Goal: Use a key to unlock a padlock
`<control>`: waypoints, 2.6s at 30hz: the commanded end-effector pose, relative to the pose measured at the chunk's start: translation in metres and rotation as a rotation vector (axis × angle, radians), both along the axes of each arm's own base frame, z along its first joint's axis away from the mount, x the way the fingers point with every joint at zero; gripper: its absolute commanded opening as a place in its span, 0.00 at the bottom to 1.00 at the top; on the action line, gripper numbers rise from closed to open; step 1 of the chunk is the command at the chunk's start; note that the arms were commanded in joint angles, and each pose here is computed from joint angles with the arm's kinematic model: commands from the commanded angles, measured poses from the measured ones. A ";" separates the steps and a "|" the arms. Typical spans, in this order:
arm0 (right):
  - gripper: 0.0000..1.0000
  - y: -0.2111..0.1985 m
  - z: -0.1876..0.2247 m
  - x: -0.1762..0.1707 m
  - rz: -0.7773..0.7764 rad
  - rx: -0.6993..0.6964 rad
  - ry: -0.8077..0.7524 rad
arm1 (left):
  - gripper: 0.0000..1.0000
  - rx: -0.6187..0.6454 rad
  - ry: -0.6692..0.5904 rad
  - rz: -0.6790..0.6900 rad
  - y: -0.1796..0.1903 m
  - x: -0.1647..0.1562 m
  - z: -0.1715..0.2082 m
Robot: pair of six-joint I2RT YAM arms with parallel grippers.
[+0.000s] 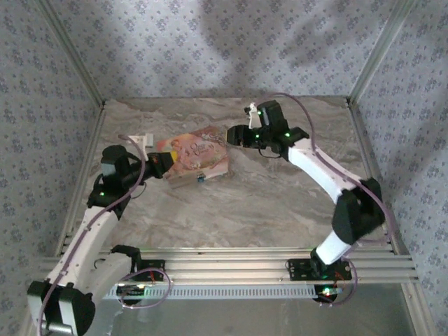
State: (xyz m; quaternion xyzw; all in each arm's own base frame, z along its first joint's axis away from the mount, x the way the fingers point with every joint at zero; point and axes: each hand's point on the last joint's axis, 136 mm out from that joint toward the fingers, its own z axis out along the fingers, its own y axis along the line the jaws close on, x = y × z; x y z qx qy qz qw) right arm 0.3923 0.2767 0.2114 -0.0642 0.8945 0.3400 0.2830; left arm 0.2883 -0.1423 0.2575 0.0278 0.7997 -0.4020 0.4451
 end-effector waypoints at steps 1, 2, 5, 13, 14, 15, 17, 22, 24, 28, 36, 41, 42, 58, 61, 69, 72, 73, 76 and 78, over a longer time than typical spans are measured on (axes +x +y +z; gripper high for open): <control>0.54 -0.001 -0.025 0.020 -0.023 -0.086 0.052 | 0.00 0.065 0.108 0.128 0.031 0.008 -0.033; 0.54 0.004 -0.032 0.026 -0.013 -0.093 0.068 | 0.00 0.083 0.149 0.179 0.042 0.012 -0.043; 0.52 0.017 -0.054 0.038 0.030 -0.096 0.109 | 0.00 0.137 0.282 0.311 0.071 0.022 -0.076; 0.49 0.027 -0.081 0.044 0.079 -0.062 0.162 | 0.00 0.255 0.429 0.401 0.095 0.043 -0.129; 0.49 0.026 -0.084 0.043 0.084 -0.060 0.171 | 0.00 0.265 0.438 0.401 0.096 0.046 -0.133; 0.48 0.026 -0.088 0.040 0.093 -0.056 0.179 | 0.00 0.272 0.444 0.397 0.096 0.048 -0.137; 0.47 0.024 -0.096 0.034 0.101 -0.054 0.199 | 0.00 0.283 0.457 0.390 0.095 0.054 -0.143; 0.43 0.017 -0.110 0.019 0.125 -0.045 0.222 | 0.00 0.306 0.465 0.324 0.071 0.065 -0.153; 0.42 0.014 -0.112 0.013 0.133 -0.045 0.229 | 0.00 0.323 0.458 0.296 0.058 0.068 -0.154; 0.40 0.005 -0.114 -0.001 0.138 -0.052 0.238 | 0.00 0.347 0.426 0.242 0.031 0.074 -0.149; 0.40 -0.045 -0.106 -0.026 0.038 -0.119 0.245 | 0.00 0.372 0.393 0.124 -0.024 0.075 -0.150; 0.49 -0.093 -0.070 -0.021 -0.092 -0.159 0.178 | 0.00 0.363 0.349 0.070 -0.041 0.073 -0.142; 0.50 -0.102 -0.064 -0.024 -0.122 -0.181 0.147 | 0.00 0.353 0.343 0.054 -0.044 0.073 -0.140; 0.59 -0.094 -0.061 -0.118 -0.388 -0.343 -0.137 | 0.00 0.251 0.309 0.007 -0.022 0.056 -0.128; 0.61 -0.068 -0.075 -0.123 -0.352 -0.340 -0.144 | 0.00 0.232 0.309 0.023 -0.015 0.044 -0.129; 0.65 0.008 -0.121 -0.110 -0.230 -0.319 -0.063 | 0.00 0.181 0.271 -0.051 -0.026 0.005 -0.126; 0.63 0.022 -0.130 -0.101 -0.229 -0.344 -0.053 | 0.00 0.158 0.247 -0.099 -0.036 -0.009 -0.124; 0.62 0.023 -0.134 -0.099 -0.240 -0.352 -0.047 | 0.00 0.152 0.240 -0.116 -0.040 -0.014 -0.124; 0.60 0.025 -0.138 -0.089 -0.288 -0.364 -0.058 | 0.00 0.146 0.226 -0.174 -0.056 -0.027 -0.124; 0.60 0.025 -0.142 -0.084 -0.320 -0.366 -0.065 | 0.00 0.147 0.234 -0.209 -0.065 -0.034 -0.127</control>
